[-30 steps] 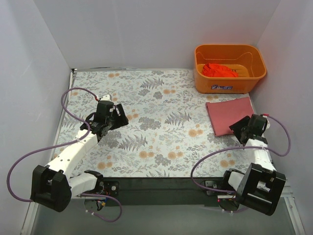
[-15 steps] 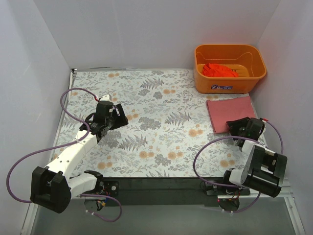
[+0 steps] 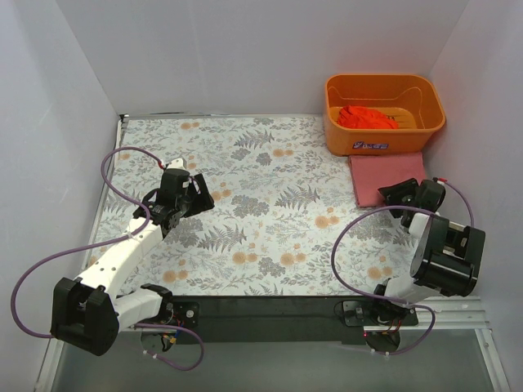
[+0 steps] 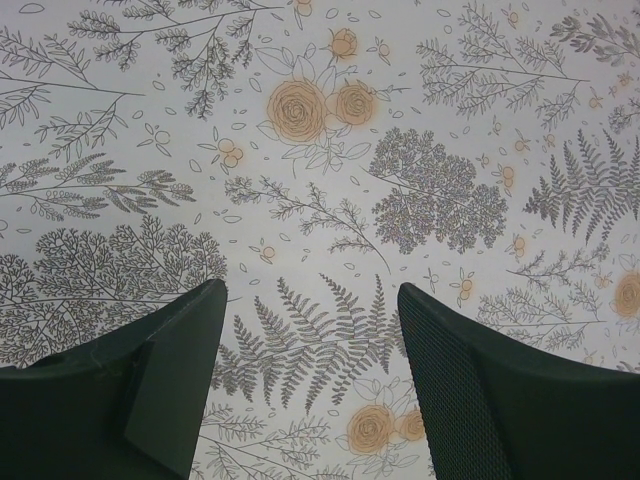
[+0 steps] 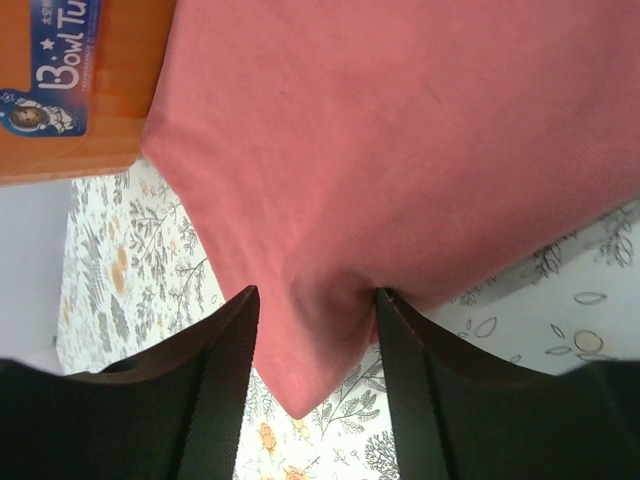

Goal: Fold and stack the t-shirts
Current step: Reset both grippers

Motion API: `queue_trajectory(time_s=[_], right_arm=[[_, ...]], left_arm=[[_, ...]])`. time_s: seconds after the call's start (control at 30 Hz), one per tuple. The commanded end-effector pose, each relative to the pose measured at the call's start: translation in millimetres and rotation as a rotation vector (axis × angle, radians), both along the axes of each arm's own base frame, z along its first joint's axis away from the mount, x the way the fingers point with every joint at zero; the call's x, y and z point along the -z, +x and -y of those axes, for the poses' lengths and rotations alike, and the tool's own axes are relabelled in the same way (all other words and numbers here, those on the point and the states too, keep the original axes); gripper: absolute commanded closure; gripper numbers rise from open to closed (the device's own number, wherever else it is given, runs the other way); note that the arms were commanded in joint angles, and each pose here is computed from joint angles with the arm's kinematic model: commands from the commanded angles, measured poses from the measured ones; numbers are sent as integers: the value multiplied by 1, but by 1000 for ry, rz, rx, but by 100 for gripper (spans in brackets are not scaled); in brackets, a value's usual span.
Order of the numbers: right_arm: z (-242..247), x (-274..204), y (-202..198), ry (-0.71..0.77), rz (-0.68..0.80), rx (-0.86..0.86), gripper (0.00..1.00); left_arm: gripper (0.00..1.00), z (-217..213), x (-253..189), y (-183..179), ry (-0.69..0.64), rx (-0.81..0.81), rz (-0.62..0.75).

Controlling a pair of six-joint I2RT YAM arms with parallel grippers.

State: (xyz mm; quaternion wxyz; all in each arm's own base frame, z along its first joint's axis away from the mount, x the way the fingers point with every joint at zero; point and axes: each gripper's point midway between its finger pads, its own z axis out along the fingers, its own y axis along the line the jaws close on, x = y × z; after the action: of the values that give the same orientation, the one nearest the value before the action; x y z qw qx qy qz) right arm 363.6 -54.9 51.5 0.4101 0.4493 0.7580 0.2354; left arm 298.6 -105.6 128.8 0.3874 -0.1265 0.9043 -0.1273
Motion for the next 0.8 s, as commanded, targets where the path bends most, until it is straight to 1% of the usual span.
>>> queue_trajectory(time_s=[0.0, 0.13, 0.17, 0.2, 0.23, 0.27, 0.3, 0.37, 0.4, 0.43, 0.47, 0.5, 0.57, 0.6, 0.63, 0.67, 0.7, 0.77], right_arm=[[7, -28, 21, -99, 65, -86, 42], [4, -39, 14, -173, 38, -175, 38], [3, -37, 6, -197, 9, -203, 37], [2, -53, 2, -228, 36, -207, 37], [4, -58, -3, -250, 25, -207, 37], [2, -57, -15, -275, -18, -235, 36], [6, -81, -20, -326, 2, -222, 35], [8, -100, -32, -385, -2, -226, 32], [5, -116, -46, -434, 4, -244, 32], [10, -132, -50, -479, 18, -221, 32], [5, -144, -56, -511, 30, -220, 28], [2, -165, -64, -560, 84, -205, 27], [-9, -193, -68, -593, 156, -204, 26], [-20, -208, -71, -616, 197, -226, 25], [-20, -214, -77, -650, 183, -223, 24], [-22, -233, -79, -685, 213, -215, 21], [-31, -246, -85, -718, 244, -230, 19], [-30, -258, -96, -788, 248, -205, 14]], left_arm=[[32, -5, -7, 2, 8, -9, 35], [32, -5, -8, 2, 7, -10, 39], [32, -5, -8, 2, 7, -12, 39], [32, -6, -9, 2, 7, -16, 43], [32, -6, -11, 2, 5, -21, 49], [31, -6, -11, 2, 3, -24, 50], [30, -6, -14, 3, -4, -28, 60], [29, -6, -17, 3, -9, -37, 67], [28, -8, -24, 3, -11, -48, 76], [27, -9, -32, 3, -23, -63, 90], [27, -10, -38, 3, -30, -73, 100], [27, -13, -43, 0, -26, -88, 100], [27, -14, -71, -2, -60, -108, 152], [27, -17, -77, -8, -61, -114, 148], [26, -20, -94, -8, -69, -128, 185], [26, -23, -107, -14, -79, -138, 220], [26, -29, -112, -21, -72, -155, 224], [24, -40, -128, -27, -61, -195, 271]])
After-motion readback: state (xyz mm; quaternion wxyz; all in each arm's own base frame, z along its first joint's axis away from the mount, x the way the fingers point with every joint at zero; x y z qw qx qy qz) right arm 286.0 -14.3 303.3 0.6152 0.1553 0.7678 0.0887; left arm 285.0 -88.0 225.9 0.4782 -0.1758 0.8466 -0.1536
